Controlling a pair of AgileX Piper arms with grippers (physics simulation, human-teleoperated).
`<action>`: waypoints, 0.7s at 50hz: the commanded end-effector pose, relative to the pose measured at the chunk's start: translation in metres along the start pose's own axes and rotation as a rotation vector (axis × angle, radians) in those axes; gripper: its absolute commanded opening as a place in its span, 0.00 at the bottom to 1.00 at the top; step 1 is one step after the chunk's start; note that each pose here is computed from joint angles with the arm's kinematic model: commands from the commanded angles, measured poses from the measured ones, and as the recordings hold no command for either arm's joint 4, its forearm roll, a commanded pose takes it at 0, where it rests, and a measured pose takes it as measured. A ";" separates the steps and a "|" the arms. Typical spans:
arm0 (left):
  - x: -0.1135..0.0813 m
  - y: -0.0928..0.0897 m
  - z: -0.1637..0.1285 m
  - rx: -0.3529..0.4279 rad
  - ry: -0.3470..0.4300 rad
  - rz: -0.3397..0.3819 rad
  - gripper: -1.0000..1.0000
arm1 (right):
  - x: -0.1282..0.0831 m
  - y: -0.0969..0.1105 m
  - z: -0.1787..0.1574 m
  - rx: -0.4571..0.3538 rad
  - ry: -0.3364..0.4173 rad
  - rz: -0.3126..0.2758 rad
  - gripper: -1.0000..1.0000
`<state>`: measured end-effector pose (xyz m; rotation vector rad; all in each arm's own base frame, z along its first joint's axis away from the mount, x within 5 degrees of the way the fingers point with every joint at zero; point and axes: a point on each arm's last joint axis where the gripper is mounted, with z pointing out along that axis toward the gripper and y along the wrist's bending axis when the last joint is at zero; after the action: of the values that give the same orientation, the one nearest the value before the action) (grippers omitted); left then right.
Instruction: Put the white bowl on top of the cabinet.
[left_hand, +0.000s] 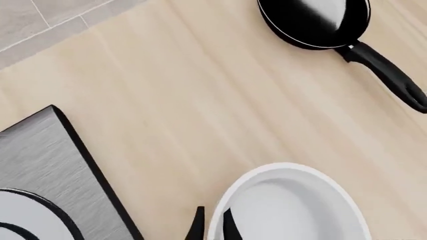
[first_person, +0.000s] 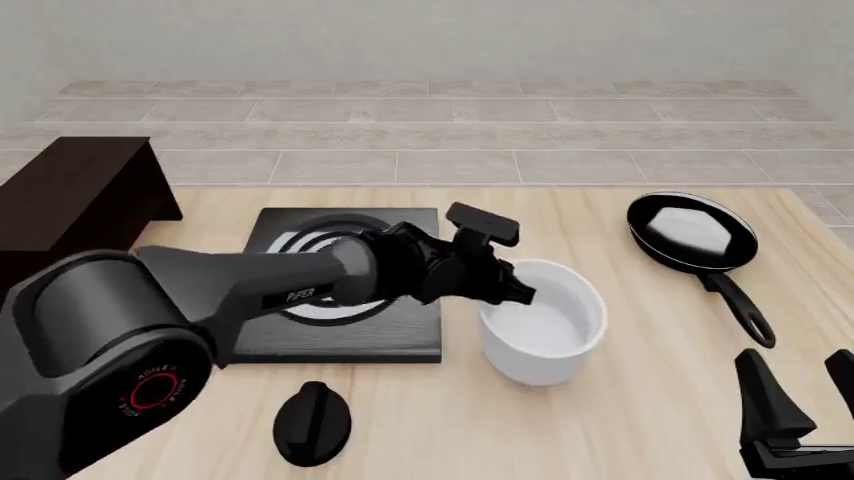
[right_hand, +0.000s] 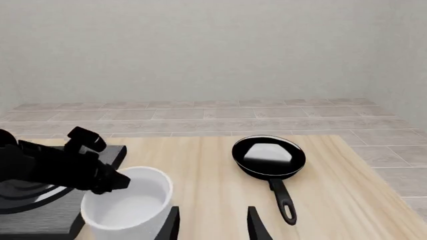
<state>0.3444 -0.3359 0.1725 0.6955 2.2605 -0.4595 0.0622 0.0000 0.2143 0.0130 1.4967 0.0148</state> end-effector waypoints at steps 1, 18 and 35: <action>-0.018 0.018 -0.037 -0.012 -0.058 -0.066 0.00 | 0.000 0.000 0.000 0.000 0.000 0.000 1.00; -0.026 0.031 -0.070 -0.030 -0.102 -0.099 0.00 | 0.000 0.000 0.000 0.000 0.000 0.000 1.00; -0.033 0.050 -0.095 -0.062 -0.138 -0.133 0.00 | 0.000 0.000 0.000 0.000 0.000 0.000 1.00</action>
<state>0.3439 -0.2731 0.2365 0.5401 2.2104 -0.4525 0.0622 0.0000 0.2143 0.0131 1.4967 0.0148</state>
